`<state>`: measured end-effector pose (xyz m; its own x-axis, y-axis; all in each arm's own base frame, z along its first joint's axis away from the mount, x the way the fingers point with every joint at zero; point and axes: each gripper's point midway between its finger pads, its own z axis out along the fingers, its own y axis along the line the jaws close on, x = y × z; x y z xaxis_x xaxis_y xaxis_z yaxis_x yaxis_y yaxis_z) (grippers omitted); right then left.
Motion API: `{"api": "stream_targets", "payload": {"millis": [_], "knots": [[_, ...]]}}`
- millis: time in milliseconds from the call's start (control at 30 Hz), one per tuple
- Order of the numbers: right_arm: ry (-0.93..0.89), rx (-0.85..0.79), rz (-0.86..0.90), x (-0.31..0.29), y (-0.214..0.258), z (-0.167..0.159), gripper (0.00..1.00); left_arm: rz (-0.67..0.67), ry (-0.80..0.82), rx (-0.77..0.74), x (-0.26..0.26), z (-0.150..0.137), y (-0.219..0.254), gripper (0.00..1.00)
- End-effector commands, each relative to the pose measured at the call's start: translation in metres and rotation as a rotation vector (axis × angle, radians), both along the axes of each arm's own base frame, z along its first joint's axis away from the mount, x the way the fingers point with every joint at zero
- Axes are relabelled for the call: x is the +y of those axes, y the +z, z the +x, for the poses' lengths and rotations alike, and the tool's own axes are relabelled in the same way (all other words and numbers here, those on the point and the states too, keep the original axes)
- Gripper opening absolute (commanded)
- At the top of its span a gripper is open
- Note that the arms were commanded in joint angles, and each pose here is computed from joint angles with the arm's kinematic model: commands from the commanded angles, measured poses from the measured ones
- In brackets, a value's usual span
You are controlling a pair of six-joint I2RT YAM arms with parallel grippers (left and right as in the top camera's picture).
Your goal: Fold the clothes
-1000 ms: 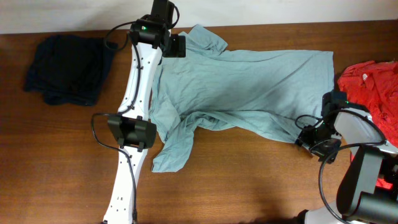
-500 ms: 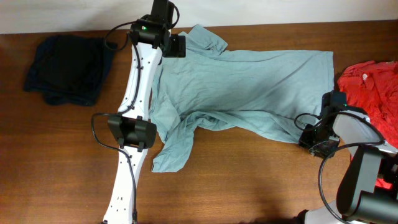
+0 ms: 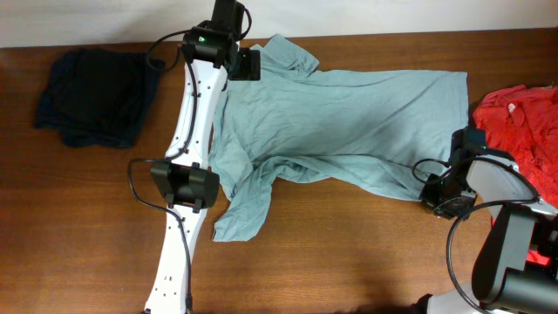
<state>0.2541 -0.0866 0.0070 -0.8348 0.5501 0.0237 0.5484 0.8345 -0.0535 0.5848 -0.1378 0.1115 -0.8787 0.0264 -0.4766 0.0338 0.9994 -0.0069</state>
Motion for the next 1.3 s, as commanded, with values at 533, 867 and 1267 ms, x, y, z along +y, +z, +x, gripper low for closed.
{"api": "stream_targets", "payload": {"millis": [533,867,1267], "knots": [[-0.044,-0.217,0.190,-0.011,0.010,0.001,0.49,-0.016,0.006,-0.020,-0.001,0.000,0.012,0.99],[-0.043,-0.202,0.175,-0.013,0.009,-0.002,0.24,-0.016,0.006,-0.020,-0.001,0.000,0.012,0.99],[-0.048,-0.196,0.155,-0.017,0.009,-0.003,0.46,-0.016,0.006,-0.020,-0.001,0.000,0.012,0.99]]}}
